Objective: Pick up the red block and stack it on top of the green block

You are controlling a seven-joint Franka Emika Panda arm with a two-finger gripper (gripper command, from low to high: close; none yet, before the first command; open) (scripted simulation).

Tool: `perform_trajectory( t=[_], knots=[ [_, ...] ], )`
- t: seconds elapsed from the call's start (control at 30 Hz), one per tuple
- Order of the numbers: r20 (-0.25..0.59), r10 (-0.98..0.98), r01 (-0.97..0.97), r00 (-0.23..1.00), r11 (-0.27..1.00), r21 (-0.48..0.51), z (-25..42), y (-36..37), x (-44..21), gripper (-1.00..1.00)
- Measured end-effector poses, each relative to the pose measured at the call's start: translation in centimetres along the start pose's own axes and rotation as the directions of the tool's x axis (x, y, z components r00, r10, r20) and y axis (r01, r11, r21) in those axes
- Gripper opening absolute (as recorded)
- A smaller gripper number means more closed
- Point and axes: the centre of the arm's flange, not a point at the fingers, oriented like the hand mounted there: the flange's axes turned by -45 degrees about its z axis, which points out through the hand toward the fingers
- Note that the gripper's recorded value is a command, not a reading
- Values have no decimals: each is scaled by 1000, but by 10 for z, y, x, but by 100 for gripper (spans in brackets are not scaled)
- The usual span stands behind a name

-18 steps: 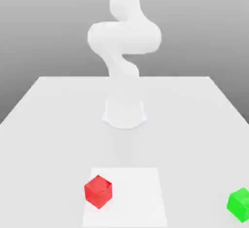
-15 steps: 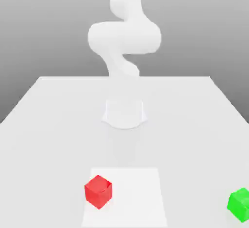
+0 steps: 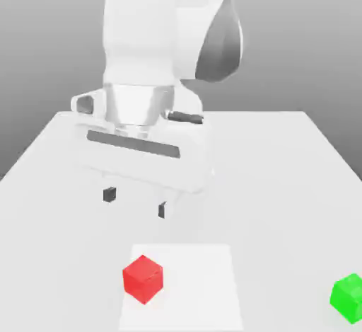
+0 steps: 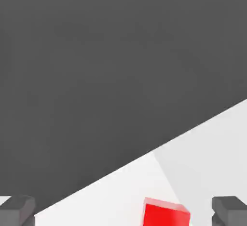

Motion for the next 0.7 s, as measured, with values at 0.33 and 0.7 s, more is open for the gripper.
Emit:
perform_trajectory(
  t=[0.33, 0.7],
  knots=[
    [118, 104, -99, 988, 994, -47, 134, 23, -38, -100],
    [118, 104, -100, 988, 994, -47, 96, 21, -33, -100]
  ],
)
